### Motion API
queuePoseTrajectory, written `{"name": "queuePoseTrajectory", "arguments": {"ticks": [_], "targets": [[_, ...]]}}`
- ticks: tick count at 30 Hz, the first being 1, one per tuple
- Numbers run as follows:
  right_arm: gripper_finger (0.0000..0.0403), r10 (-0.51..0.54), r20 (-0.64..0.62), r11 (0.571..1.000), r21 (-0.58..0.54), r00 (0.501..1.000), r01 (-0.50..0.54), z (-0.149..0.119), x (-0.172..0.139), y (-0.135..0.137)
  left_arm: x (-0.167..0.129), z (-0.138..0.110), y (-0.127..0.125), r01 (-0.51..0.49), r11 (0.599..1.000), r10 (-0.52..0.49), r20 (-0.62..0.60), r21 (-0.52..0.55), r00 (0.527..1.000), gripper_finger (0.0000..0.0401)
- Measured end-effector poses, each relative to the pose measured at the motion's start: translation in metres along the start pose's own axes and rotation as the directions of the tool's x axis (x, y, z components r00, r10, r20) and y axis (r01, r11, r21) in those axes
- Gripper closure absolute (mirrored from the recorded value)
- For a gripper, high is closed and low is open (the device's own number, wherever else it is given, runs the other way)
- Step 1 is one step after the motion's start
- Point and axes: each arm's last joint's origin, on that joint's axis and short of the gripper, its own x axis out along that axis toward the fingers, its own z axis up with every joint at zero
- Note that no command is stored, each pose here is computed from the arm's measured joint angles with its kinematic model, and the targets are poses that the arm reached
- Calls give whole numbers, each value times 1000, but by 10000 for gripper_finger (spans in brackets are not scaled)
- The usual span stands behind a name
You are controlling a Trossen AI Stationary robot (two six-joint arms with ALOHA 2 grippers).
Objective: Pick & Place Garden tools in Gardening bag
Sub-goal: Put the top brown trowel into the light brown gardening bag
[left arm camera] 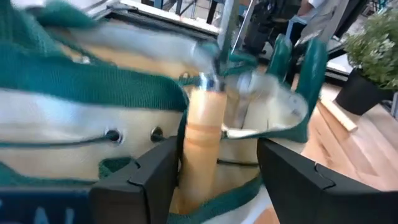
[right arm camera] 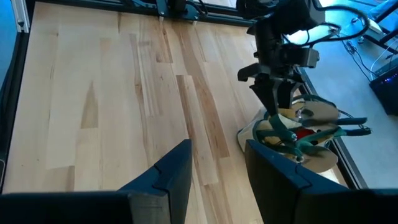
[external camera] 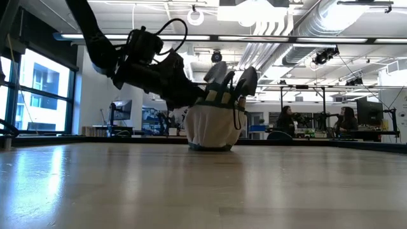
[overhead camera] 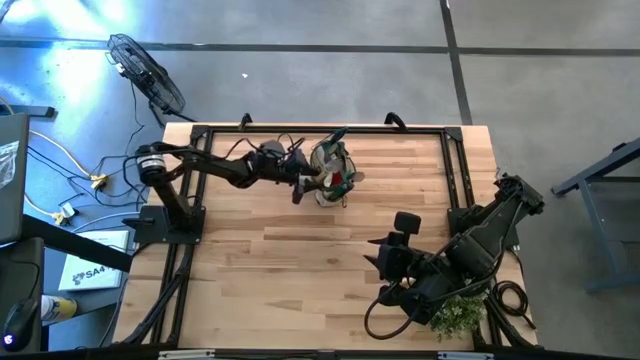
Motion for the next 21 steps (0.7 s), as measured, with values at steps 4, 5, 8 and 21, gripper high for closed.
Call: {"name": "queuePoseTrajectory", "arguments": {"ticks": [4, 5, 8, 21], "targets": [[264, 0, 0, 1000, 0, 1000, 0, 0, 0, 0, -8, 11, -5, 0, 1000, 0, 13, 14, 1000, 192], [264, 0, -1, 1000, 0, 1000, 0, 0, 0, 0, -10, 14, -6, 1, 1000, -1, 14, 15, 1000, 192], [264, 0, -1, 1000, 4, 1000, 0, 0, 0, 0, -16, 21, -10, 0, 1000, -1, 16, 27, 1000, 192], [264, 6, -5, 1000, 26, 1000, -5, 0, 0, 0, -22, 21, -12, -23, 999, 24, -35, 23, 999, 192]]}}
